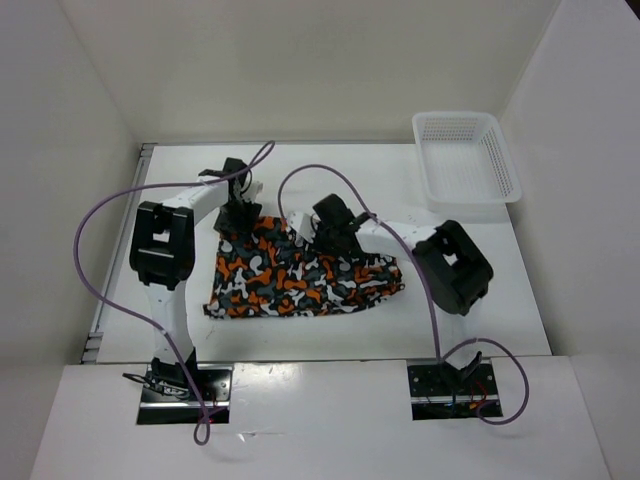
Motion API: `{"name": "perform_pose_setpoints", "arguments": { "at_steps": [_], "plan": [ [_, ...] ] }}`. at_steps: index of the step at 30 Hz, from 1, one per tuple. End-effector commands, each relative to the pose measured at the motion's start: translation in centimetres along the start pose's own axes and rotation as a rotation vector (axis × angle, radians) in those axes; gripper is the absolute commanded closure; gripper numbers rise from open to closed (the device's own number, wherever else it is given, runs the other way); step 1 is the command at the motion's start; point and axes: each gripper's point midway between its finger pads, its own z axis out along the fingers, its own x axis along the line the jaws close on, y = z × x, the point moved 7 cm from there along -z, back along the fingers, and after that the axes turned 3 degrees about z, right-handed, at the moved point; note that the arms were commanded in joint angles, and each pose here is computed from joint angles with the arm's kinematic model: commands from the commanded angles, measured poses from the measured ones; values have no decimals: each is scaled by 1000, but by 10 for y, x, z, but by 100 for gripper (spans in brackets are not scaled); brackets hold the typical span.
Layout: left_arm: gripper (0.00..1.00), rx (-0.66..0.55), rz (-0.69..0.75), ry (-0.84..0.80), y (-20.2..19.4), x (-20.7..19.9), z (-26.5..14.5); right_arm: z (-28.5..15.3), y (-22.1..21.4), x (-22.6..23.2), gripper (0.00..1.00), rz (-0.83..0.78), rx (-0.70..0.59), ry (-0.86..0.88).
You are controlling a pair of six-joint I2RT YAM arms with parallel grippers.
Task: Fold and stack the shorts
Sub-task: Fold the shorts
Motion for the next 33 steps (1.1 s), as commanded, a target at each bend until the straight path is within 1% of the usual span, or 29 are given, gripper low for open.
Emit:
{"name": "perform_pose_setpoints", "arguments": {
  "at_steps": [1, 2, 3, 4, 5, 6, 7, 8, 10, 11, 12, 13, 14, 15, 16, 17, 18, 19, 20, 21, 22, 23, 24, 26, 27, 28, 31, 32, 33],
  "plan": [
    [32, -138, -41, 133, 47, 34, 23, 15, 51, -49, 80, 49, -126, -194],
    [31, -153, -53, 150, 54, 42, 19, 8, 77, -73, 80, 70, -183, -258],
    [30, -174, -54, 154, 62, 43, 16, 23, 73, -84, 80, 98, -141, -281],
    [27, -201, -70, 175, 69, 52, 9, 25, 82, -92, 80, 112, -143, -300],
    [27, -244, -87, 196, 83, 62, -1, 12, 106, -116, 80, 155, -172, -340],
    [27, -249, -88, 197, 87, 63, -3, 11, 109, -130, 80, 190, -167, -349],
    [27, -262, -100, 203, 90, 69, -9, 23, 106, -136, 80, 223, -140, -339],
    [27, -274, -111, 209, 93, 75, -14, 5, 127, -154, 78, 254, -200, -373],
    [26, -296, -109, 197, 97, 74, -25, -15, 129, -165, 72, 326, -228, -386],
    [26, -318, -107, 181, 97, 72, -35, -22, 130, -163, 63, 325, -234, -388],
    [26, -300, -105, 169, 90, 69, -32, -30, 129, -161, 59, 326, -230, -386],
    [26, -306, -105, 170, 88, 69, -33, -48, 128, -154, 55, 335, -243, -379],
    [26, -316, -101, 147, 85, 65, -40, -57, 123, -147, 47, 350, -234, -371],
    [25, -313, -101, 146, 82, 64, -42, -67, 119, -140, 43, 379, -230, -364],
    [25, -302, -99, 134, 75, 62, -38, -87, 109, -127, 5, 397, -227, -359],
    [25, -318, -99, 136, 73, 61, -45, -96, 102, -118, 0, 416, -220, -352],
    [25, -315, -99, 136, 69, 60, -47, -93, 80, -99, 0, 431, -163, -306],
    [25, -324, -99, 137, 66, 59, -53, -121, 79, -91, 0, 428, -194, -320],
    [25, -302, -99, 133, 57, 58, -49, -128, 71, -82, 0, 427, -193, -309],
    [25, -296, -99, 132, 54, 57, -49, -122, 46, -64, 0, 434, -133, -282],
    [25, -297, -99, 133, 50, 56, -52, -129, 35, -59, 0, 422, -122, -286],
    [25, -288, -99, 131, 47, 55, -48, -144, 30, -52, 0, 419, -144, -296],
    [25, -262, -107, 130, 36, 57, -44, -136, 11, -39, 0, 407, -92, -274],
    [25, -257, -107, 129, 31, 56, -39, -140, -4, -28, 0, 371, -64, -264],
    [25, -243, -117, 130, 26, 59, -35, -135, -19, -17, 0, 348, -19, -223],
    [25, -240, -117, 129, 24, 59, -33, -132, -28, -11, 0, 289, 24, -189],
    [25, -222, -117, 126, 21, 58, -23, -132, -44, -4, 3, 202, 75, -163],
    [25, -210, -117, 124, 20, 58, -19, -133, -50, -4, 5, 158, 98, -176],
    [25, -225, -116, 116, 25, 58, -22, -133, -49, -7, 5, 139, 94, -190]
  ]
}}
